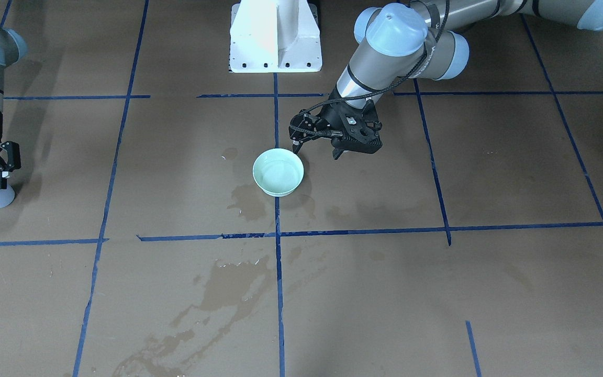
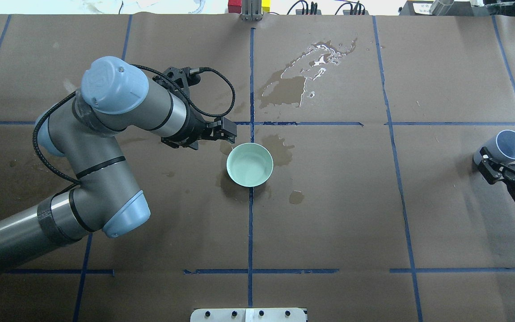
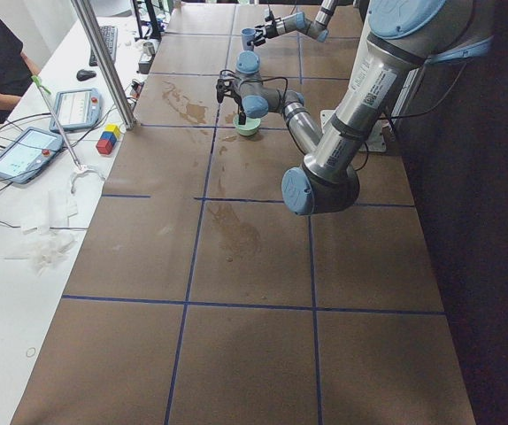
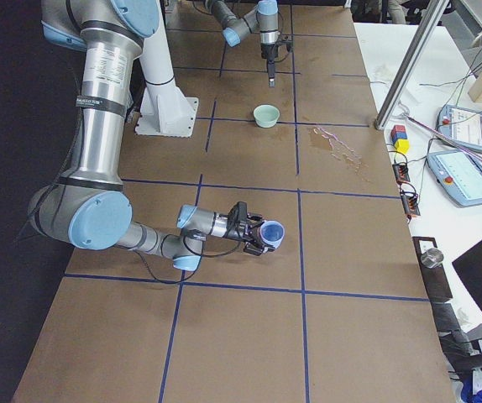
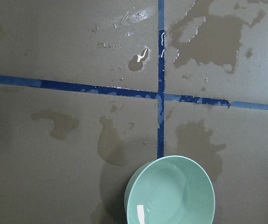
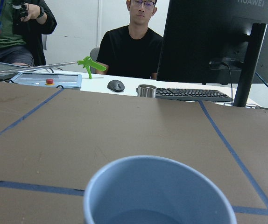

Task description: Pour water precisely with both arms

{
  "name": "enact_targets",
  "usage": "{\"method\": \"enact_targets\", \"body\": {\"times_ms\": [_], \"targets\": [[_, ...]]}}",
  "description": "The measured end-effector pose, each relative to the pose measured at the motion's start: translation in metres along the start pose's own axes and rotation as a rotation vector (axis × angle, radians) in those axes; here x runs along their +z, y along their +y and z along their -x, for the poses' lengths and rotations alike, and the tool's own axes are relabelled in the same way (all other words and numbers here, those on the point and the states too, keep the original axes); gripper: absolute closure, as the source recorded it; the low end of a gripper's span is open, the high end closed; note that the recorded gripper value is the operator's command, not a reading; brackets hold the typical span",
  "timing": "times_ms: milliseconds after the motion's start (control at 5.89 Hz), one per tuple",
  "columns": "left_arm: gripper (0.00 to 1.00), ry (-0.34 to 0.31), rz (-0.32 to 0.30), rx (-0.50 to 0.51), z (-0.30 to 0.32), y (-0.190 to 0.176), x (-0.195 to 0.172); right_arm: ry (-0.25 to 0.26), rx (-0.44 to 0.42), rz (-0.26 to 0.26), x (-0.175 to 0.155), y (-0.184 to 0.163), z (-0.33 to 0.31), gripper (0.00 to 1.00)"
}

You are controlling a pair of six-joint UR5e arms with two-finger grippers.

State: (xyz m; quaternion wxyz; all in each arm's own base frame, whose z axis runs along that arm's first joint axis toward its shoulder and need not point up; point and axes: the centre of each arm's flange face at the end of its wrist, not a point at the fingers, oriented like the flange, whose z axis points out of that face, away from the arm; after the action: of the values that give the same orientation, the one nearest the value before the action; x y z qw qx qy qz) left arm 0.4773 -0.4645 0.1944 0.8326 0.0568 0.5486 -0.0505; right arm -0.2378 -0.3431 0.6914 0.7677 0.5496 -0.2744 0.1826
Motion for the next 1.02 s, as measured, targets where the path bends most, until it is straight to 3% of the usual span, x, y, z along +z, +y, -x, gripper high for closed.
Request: {"method": "enact_targets", "body": {"times_ms": [340,680,1019], "targets": [[0.0,0.002,-0.001,0.001,-0.001,0.0,-0.001,-0.014,-0.001,-0.014,0.009,-0.009,0.015,0.7],[0.0,0.003,-0.001,0.002,-0.001,0.001,-0.002,-0.053,-0.076,-0.015,0.026,-0.042,0.029,0.95],[0.0,0.005,-0.002,0.002,-0.001,0.001,-0.004,-0.123,-0.093,-0.016,0.04,-0.081,0.068,0.94]]}}
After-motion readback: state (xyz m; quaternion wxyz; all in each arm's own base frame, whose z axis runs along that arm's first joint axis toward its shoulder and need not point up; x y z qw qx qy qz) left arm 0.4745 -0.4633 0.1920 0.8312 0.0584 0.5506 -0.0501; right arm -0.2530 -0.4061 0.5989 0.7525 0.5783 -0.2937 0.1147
